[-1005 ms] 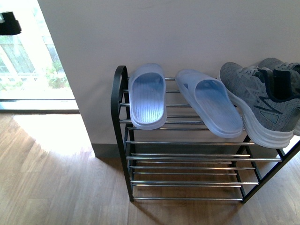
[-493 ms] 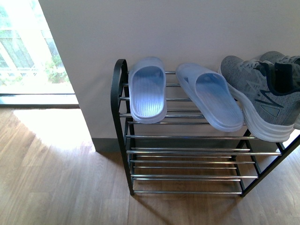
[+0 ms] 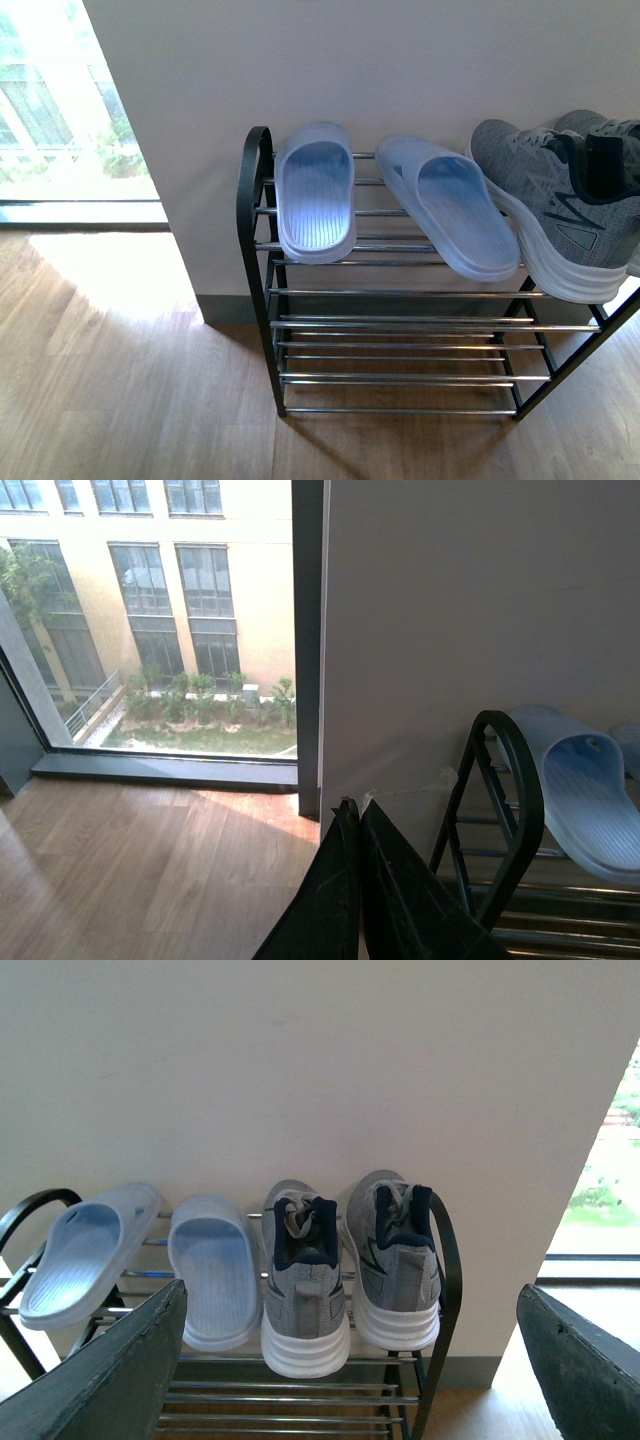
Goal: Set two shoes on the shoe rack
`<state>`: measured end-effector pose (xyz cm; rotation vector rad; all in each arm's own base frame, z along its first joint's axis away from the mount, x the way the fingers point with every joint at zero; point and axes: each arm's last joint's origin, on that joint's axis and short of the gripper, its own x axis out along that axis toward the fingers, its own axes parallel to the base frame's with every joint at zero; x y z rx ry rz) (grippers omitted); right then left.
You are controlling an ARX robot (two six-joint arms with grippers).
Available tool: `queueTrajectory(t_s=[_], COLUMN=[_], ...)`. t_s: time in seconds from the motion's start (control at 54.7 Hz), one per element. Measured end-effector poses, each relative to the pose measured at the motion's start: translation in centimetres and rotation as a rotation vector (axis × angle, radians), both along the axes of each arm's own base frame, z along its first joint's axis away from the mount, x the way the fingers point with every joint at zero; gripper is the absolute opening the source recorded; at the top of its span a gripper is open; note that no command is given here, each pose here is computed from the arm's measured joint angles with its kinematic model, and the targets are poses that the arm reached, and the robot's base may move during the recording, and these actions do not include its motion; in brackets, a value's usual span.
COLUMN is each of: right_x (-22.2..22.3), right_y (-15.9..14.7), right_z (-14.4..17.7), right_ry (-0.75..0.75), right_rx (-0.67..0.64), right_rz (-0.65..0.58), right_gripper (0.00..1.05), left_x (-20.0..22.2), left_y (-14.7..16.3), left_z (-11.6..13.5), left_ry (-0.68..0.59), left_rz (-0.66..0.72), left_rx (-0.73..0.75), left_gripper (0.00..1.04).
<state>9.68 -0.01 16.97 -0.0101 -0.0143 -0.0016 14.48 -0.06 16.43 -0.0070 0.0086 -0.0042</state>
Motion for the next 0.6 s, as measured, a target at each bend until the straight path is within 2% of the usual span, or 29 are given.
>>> queueTrajectory(t_s=[0.603], right_x=[0.0], right_y=[0.0], right_z=[0.0], right_ry=[0.0], right_rx=[0.0], right_rz=[0.0], right_gripper=[0.96], left_x=[-2.3], left_y=[0.0], left_z=[0.7], left_ry=[-0.021], left_rz=[0.0], left_rx=[0.0], left_gripper=[0.01])
